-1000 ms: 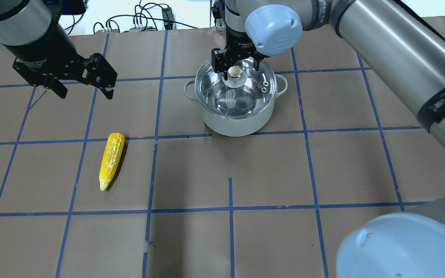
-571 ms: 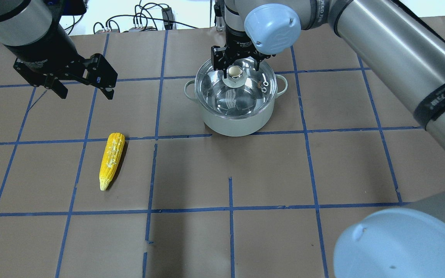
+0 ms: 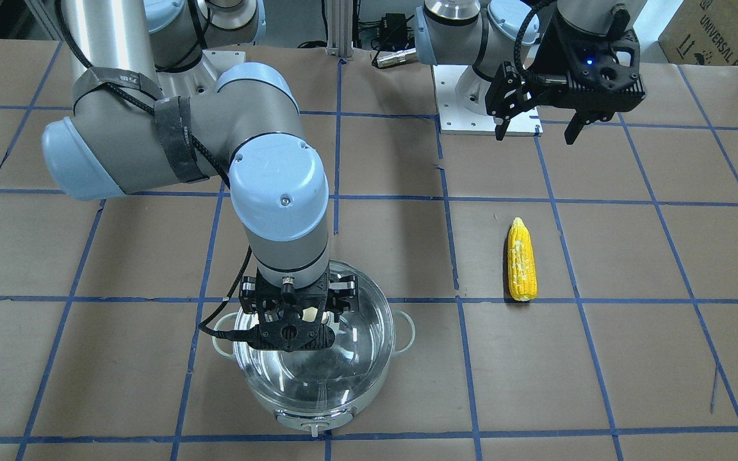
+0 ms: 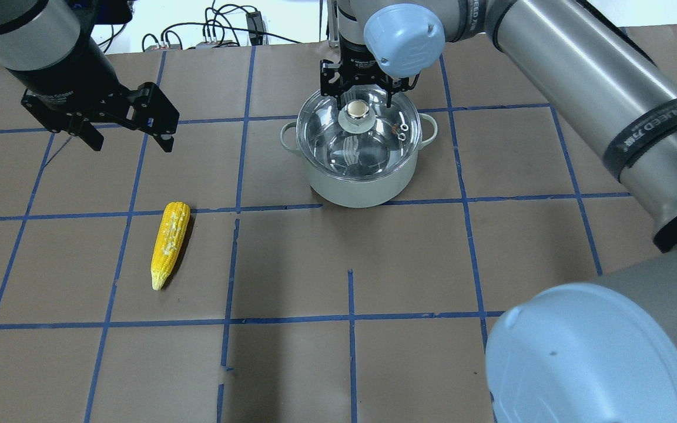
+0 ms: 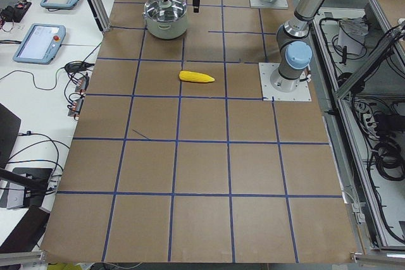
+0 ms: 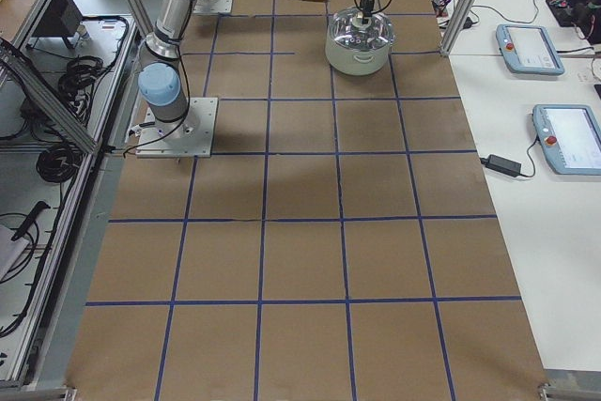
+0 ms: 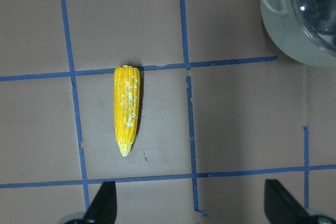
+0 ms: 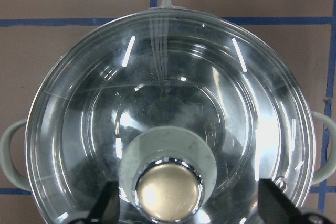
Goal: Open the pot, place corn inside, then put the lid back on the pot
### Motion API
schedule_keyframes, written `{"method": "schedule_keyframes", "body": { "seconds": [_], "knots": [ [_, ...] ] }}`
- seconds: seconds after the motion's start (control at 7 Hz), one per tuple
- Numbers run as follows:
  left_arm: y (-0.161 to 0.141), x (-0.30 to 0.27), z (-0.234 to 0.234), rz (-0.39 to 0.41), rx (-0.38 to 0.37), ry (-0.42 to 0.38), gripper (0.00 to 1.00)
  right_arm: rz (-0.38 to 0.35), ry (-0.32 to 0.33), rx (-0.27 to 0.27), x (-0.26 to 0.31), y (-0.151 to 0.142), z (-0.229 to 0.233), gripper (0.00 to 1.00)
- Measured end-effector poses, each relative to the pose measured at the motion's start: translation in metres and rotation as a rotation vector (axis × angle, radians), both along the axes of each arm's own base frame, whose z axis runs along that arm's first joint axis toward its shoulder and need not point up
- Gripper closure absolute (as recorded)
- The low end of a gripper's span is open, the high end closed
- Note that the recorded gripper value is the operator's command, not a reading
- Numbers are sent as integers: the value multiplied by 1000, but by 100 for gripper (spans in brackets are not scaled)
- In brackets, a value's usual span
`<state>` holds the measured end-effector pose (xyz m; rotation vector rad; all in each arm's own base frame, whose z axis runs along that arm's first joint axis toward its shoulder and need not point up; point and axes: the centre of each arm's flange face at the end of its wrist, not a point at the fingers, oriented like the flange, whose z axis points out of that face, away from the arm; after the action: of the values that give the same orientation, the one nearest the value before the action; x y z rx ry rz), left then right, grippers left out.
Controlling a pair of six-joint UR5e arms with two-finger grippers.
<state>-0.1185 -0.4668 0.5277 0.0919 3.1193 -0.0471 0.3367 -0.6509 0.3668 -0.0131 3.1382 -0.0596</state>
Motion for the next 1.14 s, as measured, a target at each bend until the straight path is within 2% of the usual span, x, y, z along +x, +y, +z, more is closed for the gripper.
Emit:
{"method": "schedule_keyframes", "body": {
  "seconds": [0.43,1.14],
  "knots": [
    [0,0,0,0,0,0,0,8,1,8,6,-5,-9,9],
    [0,0,0,0,-1,0,0,116,33,24,18,2,-19,11]
  ]
}}
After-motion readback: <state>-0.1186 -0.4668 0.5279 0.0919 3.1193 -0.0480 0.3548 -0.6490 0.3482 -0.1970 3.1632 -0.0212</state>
